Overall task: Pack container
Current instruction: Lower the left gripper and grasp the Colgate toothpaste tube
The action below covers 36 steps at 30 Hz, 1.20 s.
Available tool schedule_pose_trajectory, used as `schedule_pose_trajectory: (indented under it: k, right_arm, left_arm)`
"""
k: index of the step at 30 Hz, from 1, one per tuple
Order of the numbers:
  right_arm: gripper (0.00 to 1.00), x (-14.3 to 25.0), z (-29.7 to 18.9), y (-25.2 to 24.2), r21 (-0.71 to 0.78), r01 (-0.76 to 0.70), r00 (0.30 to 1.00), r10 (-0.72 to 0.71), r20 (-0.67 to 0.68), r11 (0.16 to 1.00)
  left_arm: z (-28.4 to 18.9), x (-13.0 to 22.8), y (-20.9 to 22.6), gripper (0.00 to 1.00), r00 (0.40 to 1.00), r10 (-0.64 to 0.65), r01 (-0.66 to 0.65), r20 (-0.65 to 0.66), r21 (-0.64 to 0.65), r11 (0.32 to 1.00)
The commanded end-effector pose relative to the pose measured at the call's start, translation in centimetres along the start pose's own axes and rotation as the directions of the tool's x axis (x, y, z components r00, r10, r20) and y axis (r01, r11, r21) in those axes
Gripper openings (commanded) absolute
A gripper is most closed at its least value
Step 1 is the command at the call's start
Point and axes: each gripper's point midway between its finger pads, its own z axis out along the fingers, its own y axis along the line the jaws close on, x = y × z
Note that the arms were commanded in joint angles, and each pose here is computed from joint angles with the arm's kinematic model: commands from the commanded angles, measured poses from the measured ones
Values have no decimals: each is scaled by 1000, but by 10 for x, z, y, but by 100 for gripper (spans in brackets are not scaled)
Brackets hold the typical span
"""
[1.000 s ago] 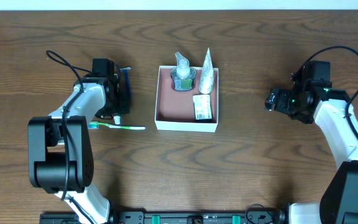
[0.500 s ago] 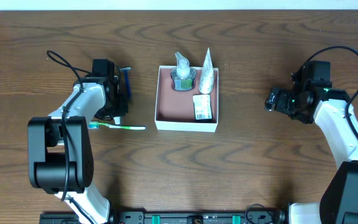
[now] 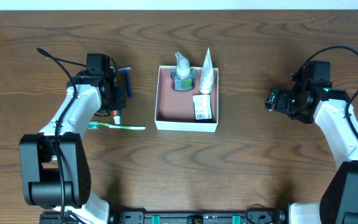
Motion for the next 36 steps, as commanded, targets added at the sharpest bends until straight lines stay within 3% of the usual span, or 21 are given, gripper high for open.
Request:
schedule_pose_trajectory:
  k: [1, 3, 7, 31, 36]
  right_arm:
    - [99, 2, 2, -3, 6, 7, 1000, -6, -7, 1000]
    - [99, 2, 2, -3, 7, 7, 1000, -6, -7, 1000]
    - [99, 2, 2, -3, 7, 6, 1000, -6, -7, 1000]
    - [99, 2, 2, -3, 7, 7, 1000, -6, -7, 1000]
    - [99, 2, 2, -3, 7, 7, 1000, -6, -7, 1000]
  left_arm:
    - [3, -5, 2, 28, 1000, -3, 3, 3, -13, 1000]
    - [6, -4, 2, 38, 1000, -3, 3, -5, -15, 1000]
    - [8, -4, 8, 44, 1000, -3, 3, -5, -48, 999]
    - [40, 13, 12, 49, 996, -3, -3, -84, -70, 998]
    - [40, 12, 11, 43, 997, -3, -3, -83, -67, 998]
